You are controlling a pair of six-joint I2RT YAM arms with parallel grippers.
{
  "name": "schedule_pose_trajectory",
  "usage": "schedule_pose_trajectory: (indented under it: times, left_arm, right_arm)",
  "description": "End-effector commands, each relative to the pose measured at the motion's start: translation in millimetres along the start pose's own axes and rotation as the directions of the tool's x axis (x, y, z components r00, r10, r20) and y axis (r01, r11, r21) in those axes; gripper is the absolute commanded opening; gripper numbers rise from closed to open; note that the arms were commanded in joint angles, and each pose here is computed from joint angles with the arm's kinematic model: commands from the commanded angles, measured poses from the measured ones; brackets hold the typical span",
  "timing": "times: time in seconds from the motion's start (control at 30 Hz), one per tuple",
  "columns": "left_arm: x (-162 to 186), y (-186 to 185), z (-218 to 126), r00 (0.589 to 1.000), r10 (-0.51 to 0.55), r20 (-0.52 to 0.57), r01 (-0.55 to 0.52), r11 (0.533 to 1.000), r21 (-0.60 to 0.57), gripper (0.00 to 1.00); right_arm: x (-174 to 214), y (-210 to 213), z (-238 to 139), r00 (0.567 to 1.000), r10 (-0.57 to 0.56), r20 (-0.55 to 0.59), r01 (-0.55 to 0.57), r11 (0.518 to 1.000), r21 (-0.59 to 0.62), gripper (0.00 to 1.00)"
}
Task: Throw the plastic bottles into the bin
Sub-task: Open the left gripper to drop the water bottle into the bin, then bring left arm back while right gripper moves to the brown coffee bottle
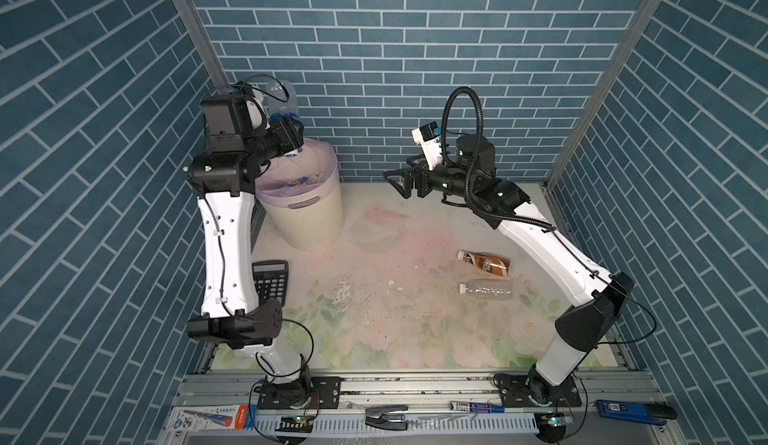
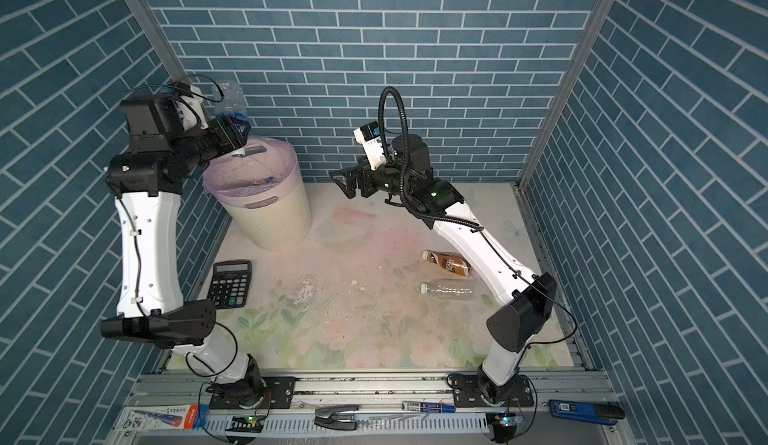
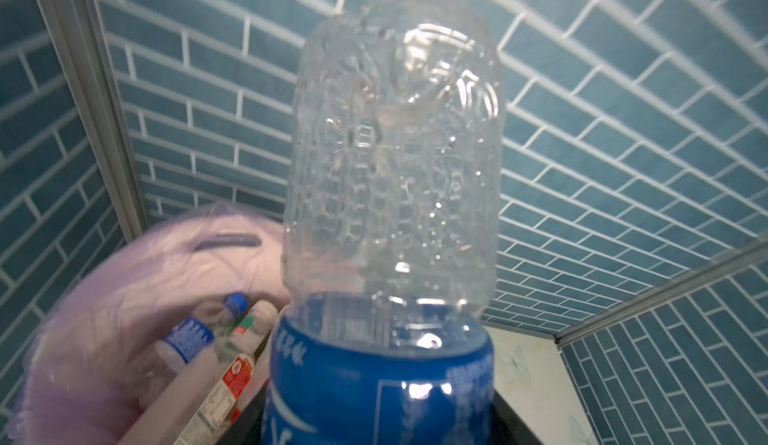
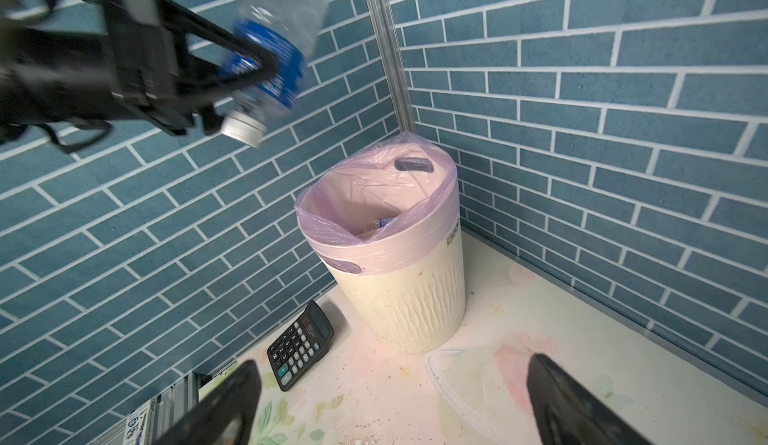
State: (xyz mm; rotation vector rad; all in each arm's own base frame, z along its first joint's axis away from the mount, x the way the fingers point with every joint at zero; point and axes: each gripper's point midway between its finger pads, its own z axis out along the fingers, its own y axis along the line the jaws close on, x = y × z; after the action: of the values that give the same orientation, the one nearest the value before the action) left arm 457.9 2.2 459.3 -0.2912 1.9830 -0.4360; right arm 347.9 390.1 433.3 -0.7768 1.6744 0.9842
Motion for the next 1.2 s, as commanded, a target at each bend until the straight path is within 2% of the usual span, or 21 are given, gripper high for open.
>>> schedule_pose_trajectory:
  times: [0.0, 0.07, 0.2, 0.33, 0.53, 0.7, 0.83, 0.93, 1.03, 1.17]
  left_arm:
    - [44.1, 38.5, 36.8, 0.973, -0.121, -0.196, 0.109, 0.991, -0.073, 0.87]
    - [32.9, 26.0, 30.8, 0.982, -0.100, -0.162, 0.097, 0.995, -0.025, 0.99]
    - [9.8, 5.0, 11.1, 0.996, -0.061, -0.063, 0.064, 0.997, 0.043, 0.99]
    - [9.1, -18.8, -0.8, 0.999, -0.008, -0.040, 0.011, 0.996, 0.090, 0.99]
    - [36.2, -70.0, -6.0, 0.995, 0.090, -0.036, -0.082, 0.981, 0.177, 0.99]
    - [80.3, -119.5, 0.4, 0.982, 0.180, -0.051, -0.158, 0.946, 0.284, 0.99]
    - [126.0, -159.5, 9.8, 0.965, 0.251, -0.076, -0.206, 0.905, 0.373, 0.99]
    - [167.5, -188.9, 19.3, 0.949, 0.293, -0.115, -0.214, 0.870, 0.445, 0.99]
    - [207.7, -210.9, 29.4, 0.929, 0.332, -0.162, -0.215, 0.842, 0.494, 0.99]
    - [250.5, -233.6, 41.3, 0.915, 0.335, -0.224, -0.166, 0.821, 0.547, 0.99]
  right_arm:
    - [-8.9, 0.9, -5.1, 0.999, -0.049, 0.019, 0.049, 0.999, 0.013, 0.99]
    - [-8.4, 0.0, -4.6, 0.999, -0.048, 0.017, 0.048, 0.999, 0.016, 0.99]
    - [-5.5, -1.8, 0.0, 0.999, -0.034, 0.011, 0.034, 0.999, 0.013, 0.99]
    - [-1.8, -6.7, 1.2, 1.000, -0.023, 0.005, 0.023, 0.999, 0.032, 0.99]
    - [8.8, -40.3, -8.9, 0.999, 0.029, -0.019, -0.025, 0.983, 0.183, 0.99]
    - [26.2, -88.7, -42.7, 0.991, 0.131, -0.005, -0.122, 0.934, 0.335, 0.99]
    - [53.2, -135.4, -85.6, 0.970, 0.241, 0.012, -0.216, 0.843, 0.493, 0.99]
    - [82.2, -164.8, -123.6, 0.952, 0.303, 0.035, -0.258, 0.740, 0.621, 0.99]
    - [118.3, -180.8, -158.3, 0.934, 0.357, 0.026, -0.269, 0.651, 0.710, 0.99]
    - [170.0, -188.2, -191.4, 0.902, 0.432, -0.021, -0.258, 0.576, 0.776, 0.99]
